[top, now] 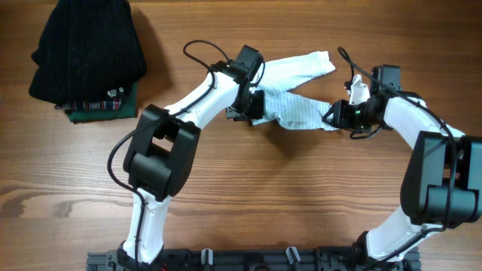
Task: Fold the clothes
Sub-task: 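Pull the shirt taut between both grippers, widening the spread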
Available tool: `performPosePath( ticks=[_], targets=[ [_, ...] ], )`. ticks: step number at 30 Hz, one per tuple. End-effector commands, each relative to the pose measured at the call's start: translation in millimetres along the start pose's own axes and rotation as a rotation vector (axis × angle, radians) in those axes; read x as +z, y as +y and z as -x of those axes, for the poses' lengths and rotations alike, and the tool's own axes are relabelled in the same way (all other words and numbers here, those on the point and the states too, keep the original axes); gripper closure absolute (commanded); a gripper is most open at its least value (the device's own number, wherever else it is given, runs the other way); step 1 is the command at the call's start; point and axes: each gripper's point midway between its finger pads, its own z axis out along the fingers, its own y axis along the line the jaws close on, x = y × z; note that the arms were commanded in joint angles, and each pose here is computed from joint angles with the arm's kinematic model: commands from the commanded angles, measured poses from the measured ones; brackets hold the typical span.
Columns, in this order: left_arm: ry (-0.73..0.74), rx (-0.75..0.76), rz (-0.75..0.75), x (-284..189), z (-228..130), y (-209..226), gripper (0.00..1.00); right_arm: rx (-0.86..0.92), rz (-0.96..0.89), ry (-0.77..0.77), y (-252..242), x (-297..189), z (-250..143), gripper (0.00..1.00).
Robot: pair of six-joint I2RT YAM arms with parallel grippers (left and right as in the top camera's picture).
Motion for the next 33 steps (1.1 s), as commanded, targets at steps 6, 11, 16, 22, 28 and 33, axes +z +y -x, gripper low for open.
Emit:
performPosePath(
  ticks=[6,11,16,22,28,33],
  targets=[
    [0.042,-0.014,0.019,17,-14,3,0.96,0.023,-0.031,0.101,-12,18,-28,0.77],
    [0.062,-0.017,0.031,16,-19,7,0.96,0.024,-0.031,0.101,-12,18,-28,0.91],
    [0.076,-0.001,0.042,13,-21,12,0.96,0.031,-0.031,0.096,-12,18,-27,0.96],
    [0.061,0.0,0.043,-14,-13,28,0.96,0.025,-0.029,0.055,-6,6,-12,0.96],
    [0.014,-0.038,0.034,-53,0,47,0.96,-0.003,-0.025,-0.02,7,-23,8,0.96],
    [-0.004,-0.039,0.035,-66,4,57,0.96,-0.005,-0.02,-0.024,13,-34,8,0.96]
  ],
)
